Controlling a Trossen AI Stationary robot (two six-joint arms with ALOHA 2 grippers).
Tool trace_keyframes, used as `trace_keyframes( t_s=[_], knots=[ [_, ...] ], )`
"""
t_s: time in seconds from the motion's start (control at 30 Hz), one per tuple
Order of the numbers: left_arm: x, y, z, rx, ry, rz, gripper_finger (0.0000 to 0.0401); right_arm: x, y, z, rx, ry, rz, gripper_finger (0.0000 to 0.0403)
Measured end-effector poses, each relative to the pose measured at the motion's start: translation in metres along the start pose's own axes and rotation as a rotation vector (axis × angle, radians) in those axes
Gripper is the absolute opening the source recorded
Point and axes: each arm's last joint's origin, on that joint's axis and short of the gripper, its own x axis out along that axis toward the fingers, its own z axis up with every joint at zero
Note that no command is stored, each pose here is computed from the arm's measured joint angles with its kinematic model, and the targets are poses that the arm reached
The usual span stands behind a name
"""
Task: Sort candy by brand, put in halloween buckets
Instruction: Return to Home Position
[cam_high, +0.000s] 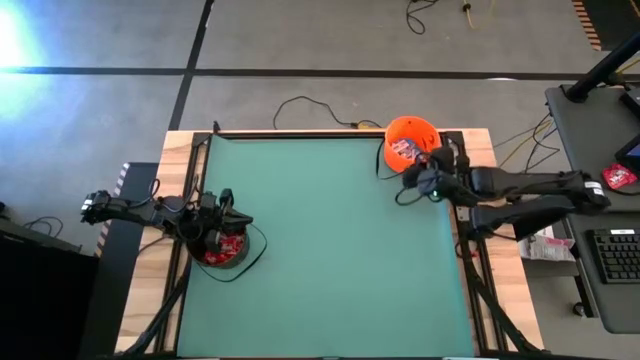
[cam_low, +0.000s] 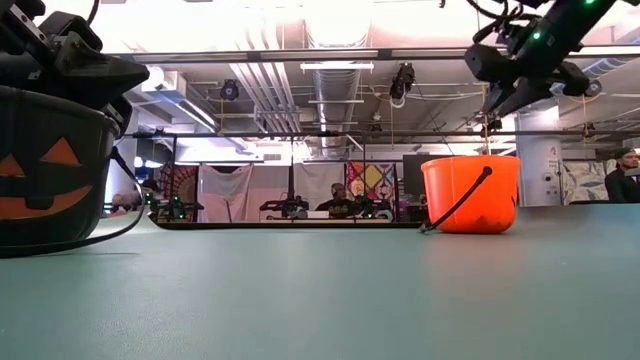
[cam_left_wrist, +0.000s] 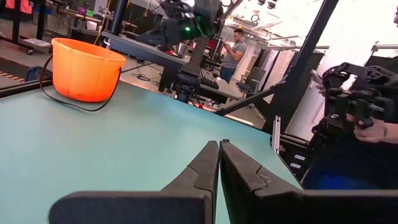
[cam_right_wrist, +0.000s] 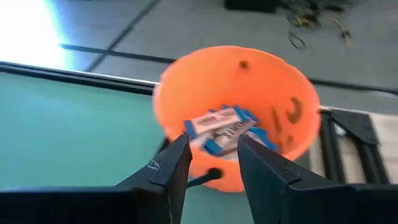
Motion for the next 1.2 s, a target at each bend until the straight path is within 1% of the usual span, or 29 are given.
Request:
trace_keyframes(
  t_s=[0.17,0.33,0.4,0.43,0.5,0.53,0.57,0.67,0.7,0.83,0.9,0.97,1.03,1.1,1.13,1.2],
  knots=[
    [0.0,0.0,0.0,0.0,0.0,0.0,0.0,-0.017,0.012,-0.017,-0.076,-0.077,0.103,0.0112],
    [0.0,0.0,0.0,0.0,0.0,0.0,0.0,-0.037,0.018,-0.027,-0.135,-0.172,0.174,0.01],
    [0.0,0.0,0.0,0.0,0.0,0.0,0.0,-0.043,0.019,-0.028,-0.196,-0.195,0.193,0.0098],
    [0.0,0.0,0.0,0.0,0.0,0.0,0.0,-0.045,0.02,-0.028,-0.246,-0.2,0.2,0.0097],
    [0.0,0.0,0.0,0.0,0.0,0.0,0.0,-0.047,0.022,-0.027,-0.352,-0.184,0.219,0.0095],
    [0.0,0.0,0.0,0.0,0.0,0.0,0.0,-0.048,0.023,-0.026,-0.384,-0.173,0.232,0.0095],
    [0.0,0.0,0.0,0.0,0.0,0.0,0.0,-0.049,0.024,-0.025,-0.384,-0.155,0.252,0.0096],
    [0.0,0.0,0.0,0.0,0.0,0.0,0.0,-0.054,0.026,-0.018,-0.251,-0.135,0.293,0.0097],
    [0.0,0.0,0.0,0.0,0.0,0.0,0.0,-0.056,0.025,-0.016,-0.231,-0.134,0.306,0.0097],
    [0.0,0.0,0.0,0.0,0.0,0.0,0.0,-0.066,0.013,-0.011,-0.242,-0.154,0.372,0.0094],
    [0.0,0.0,0.0,0.0,0.0,0.0,0.0,-0.069,0.0,-0.012,-0.263,-0.158,0.414,0.0091],
    [0.0,0.0,0.0,0.0,0.001,0.0,0.0,-0.072,-0.018,-0.012,-0.226,-0.17,0.473,0.0088],
    [0.0,0.0,0.0,0.0,0.0,0.0,0.0,-0.073,-0.044,-0.008,-0.103,-0.195,0.562,0.0084],
    [0.0,0.0,0.0,0.0,0.0,0.0,0.0,-0.072,-0.053,-0.011,-0.031,-0.227,0.662,0.008],
    [0.0,0.0,0.0,0.0,0.001,0.0,0.0,-0.071,-0.055,-0.013,-0.009,-0.243,0.744,0.0079],
    [0.0,0.0,0.0,0.0,0.001,0.0,0.0,-0.073,-0.058,-0.015,0.016,-0.295,0.963,0.0076]
  ],
)
